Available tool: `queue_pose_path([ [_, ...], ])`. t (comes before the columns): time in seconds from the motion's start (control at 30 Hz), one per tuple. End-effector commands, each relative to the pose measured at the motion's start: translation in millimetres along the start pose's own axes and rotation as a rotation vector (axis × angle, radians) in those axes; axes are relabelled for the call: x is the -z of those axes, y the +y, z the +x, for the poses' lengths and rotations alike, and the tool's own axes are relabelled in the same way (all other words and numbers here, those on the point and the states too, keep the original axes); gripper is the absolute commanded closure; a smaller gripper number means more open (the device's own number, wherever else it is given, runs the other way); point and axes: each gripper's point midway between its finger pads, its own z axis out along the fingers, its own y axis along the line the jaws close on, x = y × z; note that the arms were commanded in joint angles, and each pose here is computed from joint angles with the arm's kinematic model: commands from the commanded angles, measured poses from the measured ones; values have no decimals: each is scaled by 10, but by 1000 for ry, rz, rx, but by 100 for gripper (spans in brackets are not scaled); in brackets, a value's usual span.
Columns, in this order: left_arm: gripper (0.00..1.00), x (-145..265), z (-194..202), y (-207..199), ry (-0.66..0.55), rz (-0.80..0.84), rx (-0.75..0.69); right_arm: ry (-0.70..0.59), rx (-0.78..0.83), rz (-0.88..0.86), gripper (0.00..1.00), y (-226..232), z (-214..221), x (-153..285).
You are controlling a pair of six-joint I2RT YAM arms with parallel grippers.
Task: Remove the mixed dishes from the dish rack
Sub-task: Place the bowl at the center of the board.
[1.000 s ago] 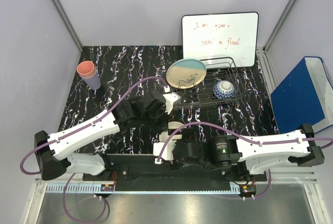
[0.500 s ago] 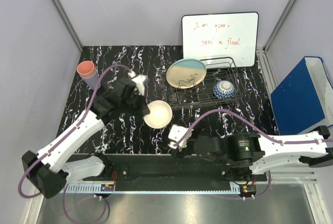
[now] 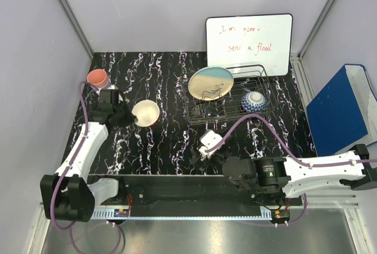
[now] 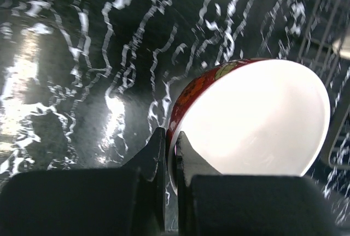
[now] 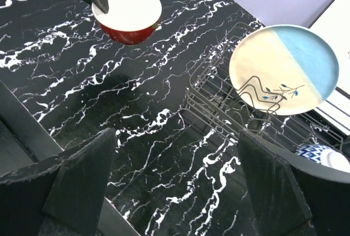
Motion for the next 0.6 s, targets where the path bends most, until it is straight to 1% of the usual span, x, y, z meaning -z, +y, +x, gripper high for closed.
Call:
queue_pose_path([
  [0.0,100,146,-686,-20,-223,-15,96,-62,-109,28,0,23,-142,-53],
  [0.03,100,126,-700,42,-230,-47,101,-61,-103,27,0,33,-105,-59],
  [0.1,100,101,-781,306,-252,-122,163,-67,-102,29,0,22,-86,-55],
  [0.13,100,33,-739,414,-235,-149,186,-82,-125,34,0,15,-107,-59],
  [0.23,100,-75,-777,693,-244,-192,288,-90,-160,47,0,-40,-86,-46],
  [0.27,100,-83,-857,795,-271,-203,336,-96,-172,43,0,-59,-91,-30],
  [0.3,100,-138,-854,866,-263,-216,360,-99,-185,40,0,-62,-92,-21],
  [0.37,100,-162,-961,989,-295,-227,417,-104,-195,38,0,-86,-76,-3],
  [0.57,100,-267,-1108,1300,-326,-297,528,-112,-201,49,0,-165,-27,46],
])
